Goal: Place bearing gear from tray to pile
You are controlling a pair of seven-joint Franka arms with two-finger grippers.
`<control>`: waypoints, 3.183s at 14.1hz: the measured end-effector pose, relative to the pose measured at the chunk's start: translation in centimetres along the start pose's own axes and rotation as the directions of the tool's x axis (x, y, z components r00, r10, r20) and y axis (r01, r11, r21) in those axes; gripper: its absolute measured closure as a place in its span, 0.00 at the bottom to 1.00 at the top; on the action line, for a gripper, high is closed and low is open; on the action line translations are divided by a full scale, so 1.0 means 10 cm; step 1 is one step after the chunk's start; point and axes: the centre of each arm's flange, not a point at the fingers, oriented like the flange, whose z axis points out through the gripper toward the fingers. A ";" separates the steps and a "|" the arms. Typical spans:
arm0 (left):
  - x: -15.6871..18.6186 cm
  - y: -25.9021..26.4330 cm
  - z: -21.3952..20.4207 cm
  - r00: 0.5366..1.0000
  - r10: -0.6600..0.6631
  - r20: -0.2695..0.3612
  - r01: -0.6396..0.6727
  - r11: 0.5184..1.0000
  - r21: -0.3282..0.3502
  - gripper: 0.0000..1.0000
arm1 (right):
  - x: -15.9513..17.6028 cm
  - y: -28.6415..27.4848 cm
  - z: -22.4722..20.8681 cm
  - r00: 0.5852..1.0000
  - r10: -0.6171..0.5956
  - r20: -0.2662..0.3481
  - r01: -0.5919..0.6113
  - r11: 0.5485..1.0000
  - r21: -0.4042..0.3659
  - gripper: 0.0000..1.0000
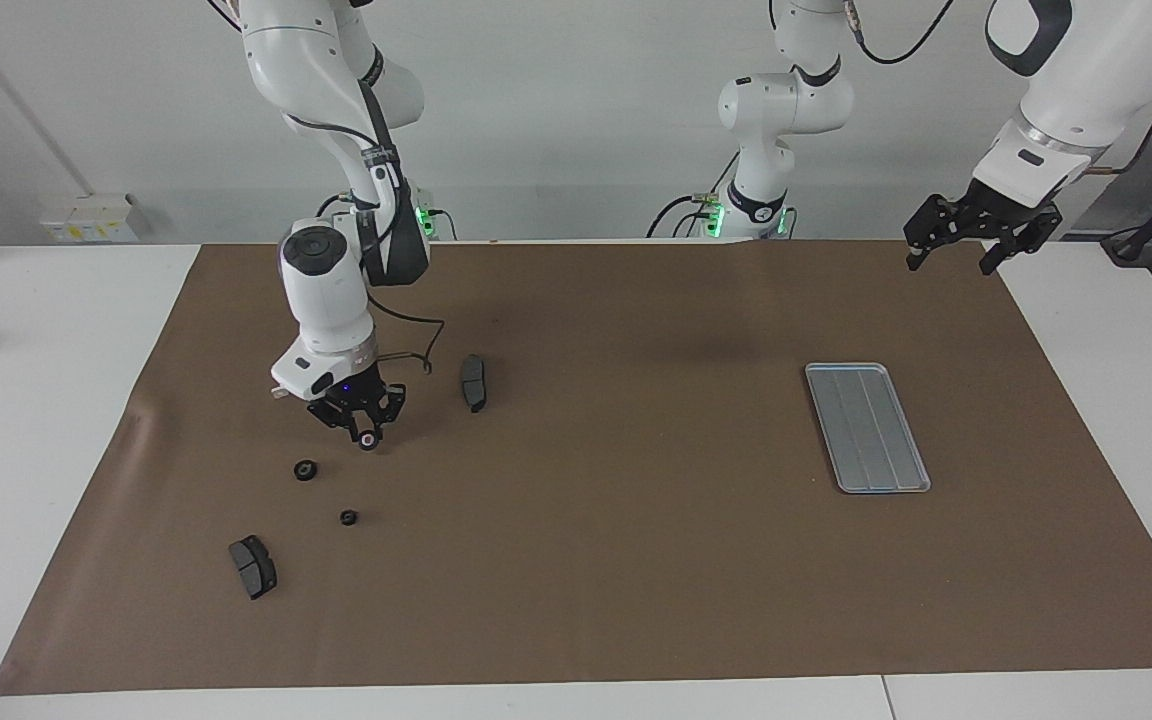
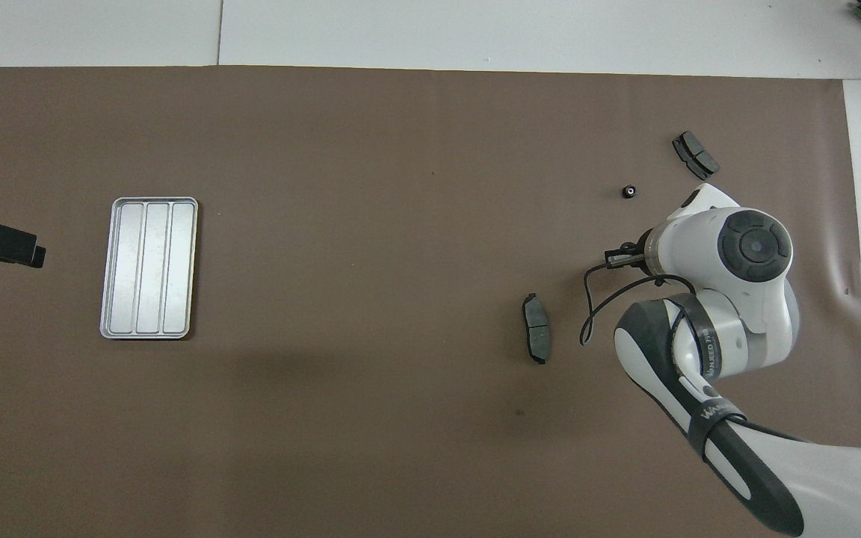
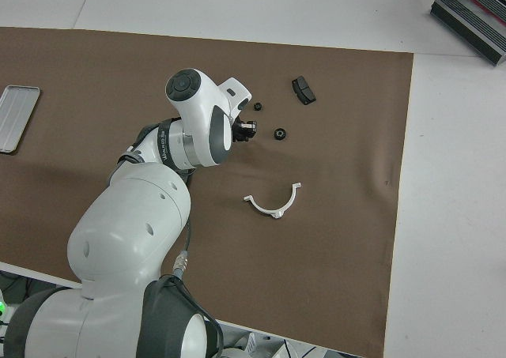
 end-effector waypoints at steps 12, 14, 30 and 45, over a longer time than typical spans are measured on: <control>0.00 0.00 0.00 1.000 0.000 0.000 0.000 1.000 0.000 0.00 | 0.18 0.07 -0.27 0.992 0.120 -0.026 -0.120 0.993 0.021 0.00; 0.00 0.00 0.00 1.000 0.000 0.000 0.000 1.000 0.000 0.00 | 0.39 0.14 -0.66 0.987 0.159 -0.004 -0.159 0.987 0.010 0.00; 0.00 0.00 0.00 1.000 0.000 0.000 0.000 1.000 0.000 0.00 | -0.03 1.29 -2.82 0.950 0.245 0.192 -0.255 0.966 0.031 0.00; 0.00 0.00 0.00 1.000 0.000 0.000 0.000 1.000 0.000 0.00 | 0.05 0.94 -2.83 0.964 0.198 0.177 -0.208 0.978 0.037 0.00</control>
